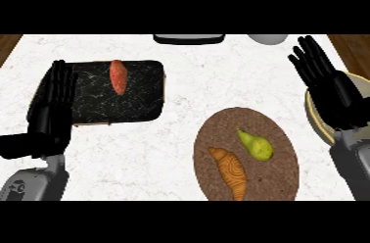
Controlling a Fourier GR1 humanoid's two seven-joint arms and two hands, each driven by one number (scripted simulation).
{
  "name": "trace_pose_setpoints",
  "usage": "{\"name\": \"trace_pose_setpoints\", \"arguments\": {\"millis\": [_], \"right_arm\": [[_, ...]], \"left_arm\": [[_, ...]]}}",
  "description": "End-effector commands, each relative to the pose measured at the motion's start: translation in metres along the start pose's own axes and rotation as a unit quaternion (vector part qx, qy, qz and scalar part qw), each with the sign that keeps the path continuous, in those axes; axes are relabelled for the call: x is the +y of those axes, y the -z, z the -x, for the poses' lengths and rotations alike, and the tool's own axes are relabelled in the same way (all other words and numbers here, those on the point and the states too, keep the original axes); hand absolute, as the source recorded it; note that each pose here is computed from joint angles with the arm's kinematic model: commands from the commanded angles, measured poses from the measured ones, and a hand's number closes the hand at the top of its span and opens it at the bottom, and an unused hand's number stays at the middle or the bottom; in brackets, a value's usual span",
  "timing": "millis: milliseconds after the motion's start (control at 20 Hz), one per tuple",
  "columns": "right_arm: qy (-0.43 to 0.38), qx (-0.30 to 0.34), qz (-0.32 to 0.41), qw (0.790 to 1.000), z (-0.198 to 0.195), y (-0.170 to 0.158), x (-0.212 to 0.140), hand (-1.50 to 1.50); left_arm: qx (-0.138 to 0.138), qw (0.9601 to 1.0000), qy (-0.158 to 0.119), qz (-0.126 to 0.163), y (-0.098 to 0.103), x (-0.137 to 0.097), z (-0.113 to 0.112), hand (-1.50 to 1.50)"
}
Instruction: Pick the croissant from the placemat and place it in the bowl
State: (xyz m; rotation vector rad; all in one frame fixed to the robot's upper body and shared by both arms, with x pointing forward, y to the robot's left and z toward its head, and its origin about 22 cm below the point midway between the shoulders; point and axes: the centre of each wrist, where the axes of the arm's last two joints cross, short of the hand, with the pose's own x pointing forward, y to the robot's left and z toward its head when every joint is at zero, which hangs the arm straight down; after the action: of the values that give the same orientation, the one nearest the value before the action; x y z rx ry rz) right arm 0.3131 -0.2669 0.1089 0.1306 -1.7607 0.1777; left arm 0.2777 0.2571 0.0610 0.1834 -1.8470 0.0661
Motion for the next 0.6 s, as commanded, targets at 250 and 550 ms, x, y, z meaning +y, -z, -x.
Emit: {"name": "trace_pose_setpoints", "arguments": {"millis": [250, 550], "right_arm": [[-0.208, 0.094, -0.291, 0.929, 0.041, -0.063, 0.103, 1.50], [-0.187, -0.098, -0.056, 0.976, 0.055, -0.118, 0.120, -1.50]], "left_arm": [[0.083, 0.9937, 0.031, 0.069, -0.011, -0.012, 0.023, 0.00], [0.127, 0.9896, 0.020, 0.066, -0.025, -0.018, 0.032, 0.00]]}}
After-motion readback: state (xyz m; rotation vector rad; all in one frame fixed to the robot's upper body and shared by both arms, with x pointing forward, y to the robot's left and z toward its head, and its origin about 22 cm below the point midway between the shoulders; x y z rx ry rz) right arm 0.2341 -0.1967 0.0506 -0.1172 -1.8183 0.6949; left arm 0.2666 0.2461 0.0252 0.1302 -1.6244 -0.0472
